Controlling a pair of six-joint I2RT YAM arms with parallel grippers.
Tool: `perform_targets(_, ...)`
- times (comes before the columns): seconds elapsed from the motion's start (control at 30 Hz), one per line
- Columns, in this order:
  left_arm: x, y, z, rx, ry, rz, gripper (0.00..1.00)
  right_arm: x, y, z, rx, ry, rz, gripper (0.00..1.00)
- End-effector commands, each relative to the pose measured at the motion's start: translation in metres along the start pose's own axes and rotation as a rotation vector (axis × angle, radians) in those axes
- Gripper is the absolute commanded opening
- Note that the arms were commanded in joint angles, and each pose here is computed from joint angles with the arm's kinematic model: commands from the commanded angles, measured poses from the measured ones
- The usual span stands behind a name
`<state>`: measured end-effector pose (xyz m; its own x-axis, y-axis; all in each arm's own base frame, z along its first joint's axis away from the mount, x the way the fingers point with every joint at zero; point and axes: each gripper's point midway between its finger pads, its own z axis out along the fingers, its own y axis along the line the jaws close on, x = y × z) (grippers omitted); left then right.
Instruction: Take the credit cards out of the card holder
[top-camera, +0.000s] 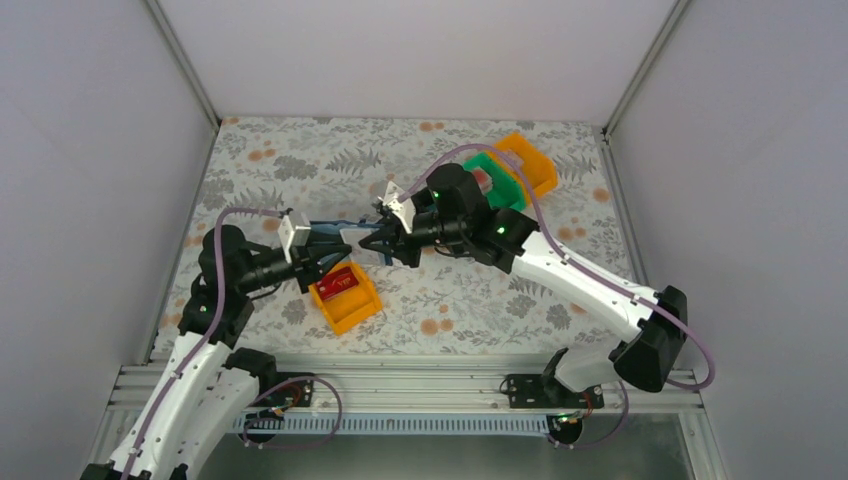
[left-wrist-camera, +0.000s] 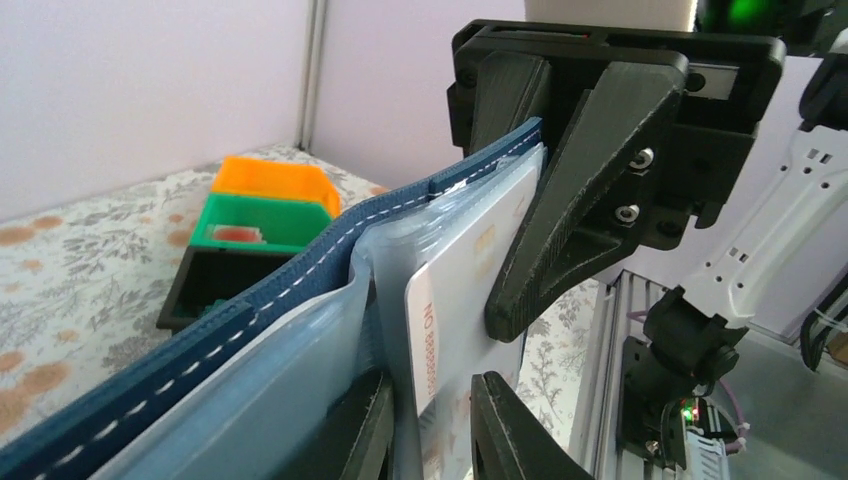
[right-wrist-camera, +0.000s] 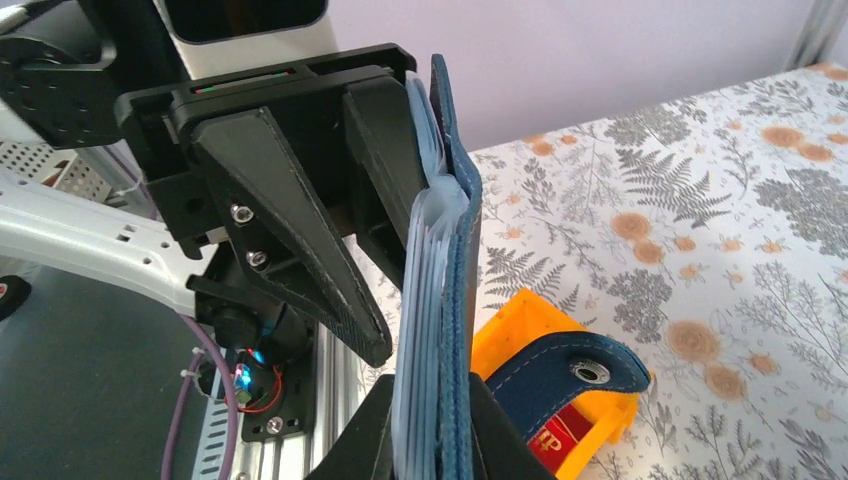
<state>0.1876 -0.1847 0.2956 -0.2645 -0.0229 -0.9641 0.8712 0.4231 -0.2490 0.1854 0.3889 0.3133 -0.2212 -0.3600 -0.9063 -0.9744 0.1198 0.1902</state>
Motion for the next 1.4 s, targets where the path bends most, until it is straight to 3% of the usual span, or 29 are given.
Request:
perform_targets(0.0,-0.014,-0.017,0.0,0.093,-0.037,0.076,0.19,-0.023,0.035,-0.007,-0.16,-0.092,-0.106,0.04)
perform_targets(0.2,-0.021,-0.03,-0.003,0.15,-0.053,0.102,0.03,-0.02,0.032,-0.004,-0.156,-0.084,-0.114,0.04)
perform_targets(0.4,-0.019,-0.033,-0.005,0.15,-0.033,0.079,0.02,-0.01,0.023,-0.001,-0.141,-0.059,-0.088,0.06)
perform_targets(0.57,-0.021,-0.034,-0.007,0.14,-0.03,0.088,0.03,-0.003,0.021,-0.014,-0.154,-0.077,-0.081,0.26)
perform_targets(0.97,-0.01,-0.025,-0.005,0.109,-0.005,0.074,0.02,0.021,0.017,-0.024,-0.177,-0.039,-0.042,0.33)
perform_targets(1.07,-0.01,-0.025,-0.005,0.111,-0.005,0.077,0.02,0.026,0.015,-0.022,-0.178,-0.018,-0.031,0.28)
perform_targets(1.23,-0.008,-0.027,-0.006,0.114,0.004,0.104,0.02,0.029,0.012,-0.024,-0.174,-0.011,-0.027,0.07)
perform_targets(1.37,-0.005,-0.033,-0.006,0.156,0.01,0.113,0.02,0.029,0.012,-0.026,-0.173,-0.014,-0.03,0.04)
